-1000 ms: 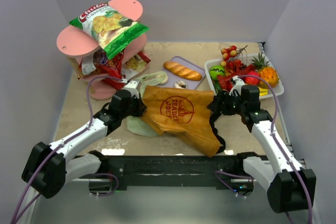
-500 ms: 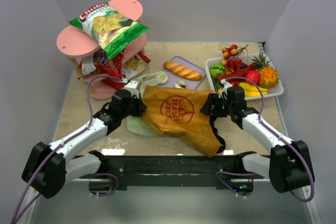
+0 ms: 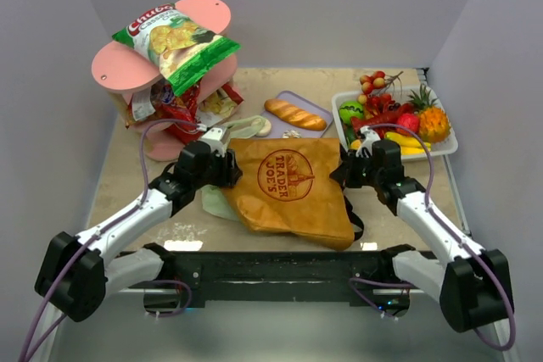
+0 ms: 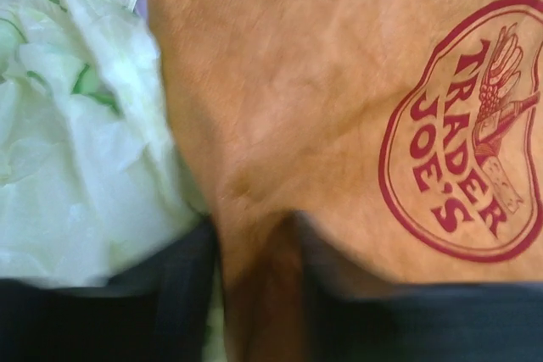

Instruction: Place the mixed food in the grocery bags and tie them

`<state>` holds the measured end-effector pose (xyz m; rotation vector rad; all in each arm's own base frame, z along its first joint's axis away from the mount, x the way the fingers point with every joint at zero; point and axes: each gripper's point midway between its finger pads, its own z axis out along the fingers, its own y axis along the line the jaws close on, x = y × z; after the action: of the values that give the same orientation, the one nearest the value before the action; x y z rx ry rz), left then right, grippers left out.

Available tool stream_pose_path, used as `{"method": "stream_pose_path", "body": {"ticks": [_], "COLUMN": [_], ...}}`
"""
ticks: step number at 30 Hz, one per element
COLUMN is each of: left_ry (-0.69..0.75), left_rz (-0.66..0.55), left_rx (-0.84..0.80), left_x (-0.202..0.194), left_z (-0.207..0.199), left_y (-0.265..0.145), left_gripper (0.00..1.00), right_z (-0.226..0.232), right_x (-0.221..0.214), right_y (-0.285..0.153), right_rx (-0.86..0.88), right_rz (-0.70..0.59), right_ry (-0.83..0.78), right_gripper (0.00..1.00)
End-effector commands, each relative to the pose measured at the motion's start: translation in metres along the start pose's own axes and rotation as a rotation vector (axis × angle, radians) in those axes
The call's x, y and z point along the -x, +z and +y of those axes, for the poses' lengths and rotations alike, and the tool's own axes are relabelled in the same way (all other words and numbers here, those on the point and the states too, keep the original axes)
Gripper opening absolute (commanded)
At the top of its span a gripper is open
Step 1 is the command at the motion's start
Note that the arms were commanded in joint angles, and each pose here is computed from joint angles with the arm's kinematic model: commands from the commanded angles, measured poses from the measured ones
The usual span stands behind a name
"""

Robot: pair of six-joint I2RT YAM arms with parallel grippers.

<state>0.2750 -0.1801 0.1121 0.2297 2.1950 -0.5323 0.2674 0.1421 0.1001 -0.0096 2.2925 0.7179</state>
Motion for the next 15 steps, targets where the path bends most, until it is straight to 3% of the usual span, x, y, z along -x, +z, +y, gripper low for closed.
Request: {"method": "stream_pose_path", "body": {"ticks": [1,2,5,10,15], "left_ry": [0.088,0.11,0.23,0.286,0.294], "left_rz": [-0.119,-0.138,-0.146,-0.17,-0.18], "left_rx": [-0.063,-0.02,0.006,0.065,0.221], "left_x": [0.047,0.052,0.062,0.079,0.091], "left_z": [-0.028,-0.026,-0.055,-0.066,-0.043], "left_y": [-0.021,-0.024,-0.036,-0.049,-0.059], "left_gripper": [0.66,0.73,0.8,0.83,0.87], "right_z": [0.035,0.039,0.054,0.084,0.089], "right_x": [0.032,0.035,0.046,0.071,0.091], "right_y": [-0.03,-0.034,-0.051,-0.08,-0.097], "right_rx": [0.075,0.085,0.119,0.184,0.15], "right_rz": [-0.062,-0.068,-0.089,-0.156,-0.212], "right_ry": [-0.036,-0.041,-0.053,-0.06,-0.081], "right_gripper": [0.02,0.0,0.0,0.0,0.0]}}
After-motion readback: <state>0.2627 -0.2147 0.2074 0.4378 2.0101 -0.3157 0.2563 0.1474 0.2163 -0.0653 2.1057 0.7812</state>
